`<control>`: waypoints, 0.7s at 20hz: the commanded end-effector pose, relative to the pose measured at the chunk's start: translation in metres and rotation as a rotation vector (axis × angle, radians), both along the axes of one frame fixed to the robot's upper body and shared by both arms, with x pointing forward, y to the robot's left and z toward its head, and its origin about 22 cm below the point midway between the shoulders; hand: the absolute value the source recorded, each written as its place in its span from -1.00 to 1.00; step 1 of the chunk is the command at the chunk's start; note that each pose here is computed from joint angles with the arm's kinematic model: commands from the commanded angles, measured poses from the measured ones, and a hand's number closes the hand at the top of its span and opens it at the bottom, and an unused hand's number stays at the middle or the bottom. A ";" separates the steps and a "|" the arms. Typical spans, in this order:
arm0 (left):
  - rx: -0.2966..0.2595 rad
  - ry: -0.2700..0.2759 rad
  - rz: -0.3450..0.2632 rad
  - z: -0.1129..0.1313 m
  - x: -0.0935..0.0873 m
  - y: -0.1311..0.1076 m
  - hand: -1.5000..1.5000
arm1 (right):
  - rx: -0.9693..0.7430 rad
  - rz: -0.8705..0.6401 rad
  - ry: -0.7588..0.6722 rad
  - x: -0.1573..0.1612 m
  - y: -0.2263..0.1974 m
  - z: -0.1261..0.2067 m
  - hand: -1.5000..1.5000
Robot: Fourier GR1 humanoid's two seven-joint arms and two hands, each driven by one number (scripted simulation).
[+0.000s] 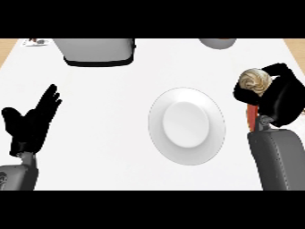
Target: Pick the cupcake from the plate and place it in the plate
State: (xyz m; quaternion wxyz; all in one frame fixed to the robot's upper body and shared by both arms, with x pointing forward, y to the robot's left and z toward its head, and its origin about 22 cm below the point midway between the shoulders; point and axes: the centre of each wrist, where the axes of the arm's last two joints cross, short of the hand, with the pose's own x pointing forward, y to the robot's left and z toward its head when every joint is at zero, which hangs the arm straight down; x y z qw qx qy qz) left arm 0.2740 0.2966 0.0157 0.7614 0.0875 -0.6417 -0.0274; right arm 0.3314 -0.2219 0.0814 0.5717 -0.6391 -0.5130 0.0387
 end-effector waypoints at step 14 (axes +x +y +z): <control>-0.001 0.002 -0.029 0.007 0.009 -0.010 0.00 | 0.135 -0.082 0.220 -0.056 -0.165 -0.044 1.00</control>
